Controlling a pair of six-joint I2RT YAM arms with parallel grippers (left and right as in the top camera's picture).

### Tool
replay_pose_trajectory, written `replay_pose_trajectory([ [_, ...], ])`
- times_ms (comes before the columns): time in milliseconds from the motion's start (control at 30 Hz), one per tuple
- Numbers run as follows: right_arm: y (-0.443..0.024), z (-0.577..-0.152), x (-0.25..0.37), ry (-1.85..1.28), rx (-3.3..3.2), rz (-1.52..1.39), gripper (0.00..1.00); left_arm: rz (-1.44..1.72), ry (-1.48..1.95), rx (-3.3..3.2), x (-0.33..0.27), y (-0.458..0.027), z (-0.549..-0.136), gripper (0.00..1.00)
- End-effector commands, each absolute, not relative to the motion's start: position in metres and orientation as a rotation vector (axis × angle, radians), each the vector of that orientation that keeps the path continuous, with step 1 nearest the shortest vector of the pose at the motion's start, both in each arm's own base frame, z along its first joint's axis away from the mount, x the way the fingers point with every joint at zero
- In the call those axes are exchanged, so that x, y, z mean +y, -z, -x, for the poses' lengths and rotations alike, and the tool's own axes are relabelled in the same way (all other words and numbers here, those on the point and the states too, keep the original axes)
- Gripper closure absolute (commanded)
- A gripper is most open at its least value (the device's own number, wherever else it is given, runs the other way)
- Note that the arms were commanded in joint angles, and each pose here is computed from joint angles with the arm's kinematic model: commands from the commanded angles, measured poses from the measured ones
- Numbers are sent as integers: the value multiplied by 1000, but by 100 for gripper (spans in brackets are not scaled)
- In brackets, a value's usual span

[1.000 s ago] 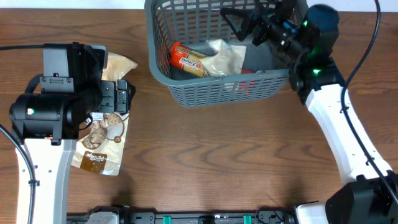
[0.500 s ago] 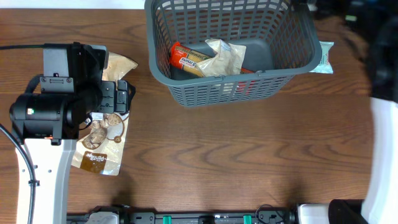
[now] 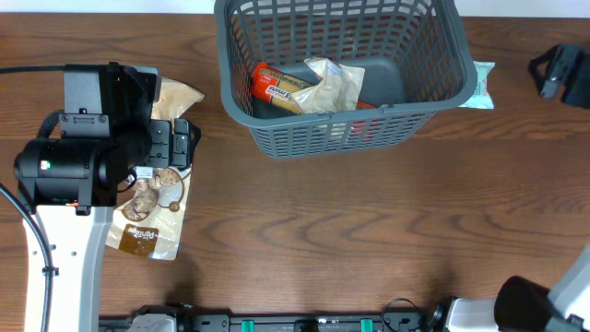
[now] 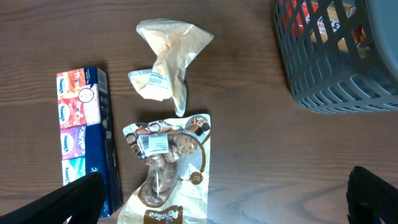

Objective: Pack container
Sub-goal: 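Move the right gripper over the mint-green wipes pack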

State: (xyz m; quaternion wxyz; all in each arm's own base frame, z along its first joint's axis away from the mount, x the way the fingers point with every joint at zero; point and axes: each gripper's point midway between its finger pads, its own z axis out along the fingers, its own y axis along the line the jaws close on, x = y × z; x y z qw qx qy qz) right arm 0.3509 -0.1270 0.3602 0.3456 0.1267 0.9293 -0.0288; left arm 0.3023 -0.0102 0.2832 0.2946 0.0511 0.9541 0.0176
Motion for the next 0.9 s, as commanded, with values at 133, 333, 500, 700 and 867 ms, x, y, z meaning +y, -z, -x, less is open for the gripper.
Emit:
replay_pose_trajectory([
  [133,-249,-393,-142,16,2671,-297,1,-140,-60,2536,-9,-285,-303,1],
  [333,-190,-444,-164,19,2678,-299,1,-139,-60,2537,-9,-285,-302,1],
  [500,-144,-476,-173,42,2697,-169,1,-140,-60,2548,-8,-283,-300,1],
  [700,-121,-506,-183,159,2658,-70,1,-141,-60,2555,-8,-282,-299,1],
  [867,-87,-515,-179,130,2692,-56,1,-141,-60,2556,-8,-282,-299,1],
])
